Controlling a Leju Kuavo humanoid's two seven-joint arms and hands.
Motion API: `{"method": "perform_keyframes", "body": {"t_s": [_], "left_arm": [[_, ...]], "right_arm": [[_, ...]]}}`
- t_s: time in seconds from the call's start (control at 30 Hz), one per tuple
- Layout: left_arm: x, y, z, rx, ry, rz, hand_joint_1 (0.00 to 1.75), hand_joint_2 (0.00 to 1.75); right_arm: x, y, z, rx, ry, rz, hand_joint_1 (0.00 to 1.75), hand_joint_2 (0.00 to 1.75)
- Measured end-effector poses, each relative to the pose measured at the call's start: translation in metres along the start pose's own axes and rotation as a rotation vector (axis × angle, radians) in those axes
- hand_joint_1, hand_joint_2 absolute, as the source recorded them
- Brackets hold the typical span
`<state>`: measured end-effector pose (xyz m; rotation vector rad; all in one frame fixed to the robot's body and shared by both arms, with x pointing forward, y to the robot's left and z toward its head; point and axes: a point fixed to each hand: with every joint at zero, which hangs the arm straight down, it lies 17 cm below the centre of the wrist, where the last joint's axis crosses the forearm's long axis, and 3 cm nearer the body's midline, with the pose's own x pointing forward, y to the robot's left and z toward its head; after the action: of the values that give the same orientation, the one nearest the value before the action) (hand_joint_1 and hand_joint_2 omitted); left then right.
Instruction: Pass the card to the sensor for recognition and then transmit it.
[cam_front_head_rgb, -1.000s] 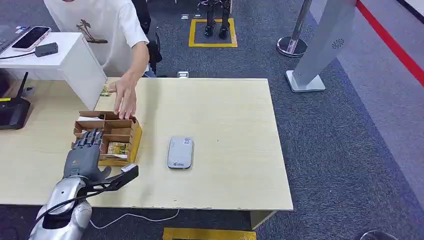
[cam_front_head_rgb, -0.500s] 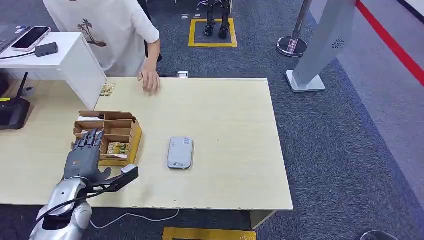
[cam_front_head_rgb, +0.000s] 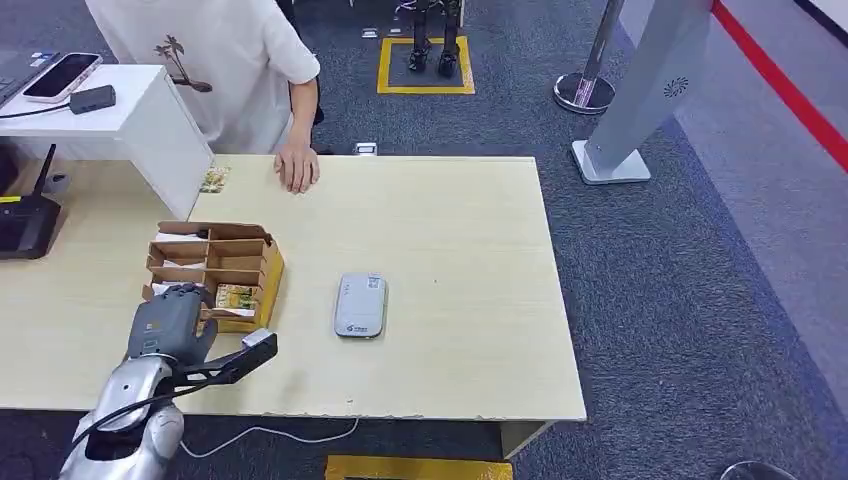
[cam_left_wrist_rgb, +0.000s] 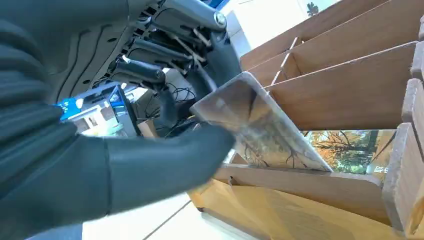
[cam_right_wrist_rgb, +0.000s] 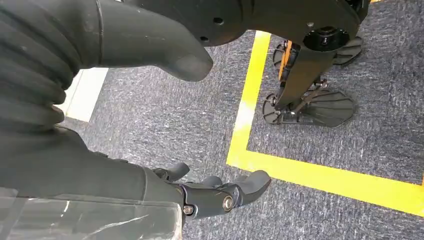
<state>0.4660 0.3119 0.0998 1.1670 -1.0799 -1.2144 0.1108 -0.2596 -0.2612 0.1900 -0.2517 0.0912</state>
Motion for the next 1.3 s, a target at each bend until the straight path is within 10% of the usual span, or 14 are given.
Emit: {"method": "perform_keyframes", "body": {"t_s": [1.3], "left_arm": [[0.0,0.028,-0.008,0.068,-0.005,0.003,1.75,1.75]], "right_arm": [[0.001,0.0,0.0,0.0,-0.007,-0.002,0.0,1.75]]}}
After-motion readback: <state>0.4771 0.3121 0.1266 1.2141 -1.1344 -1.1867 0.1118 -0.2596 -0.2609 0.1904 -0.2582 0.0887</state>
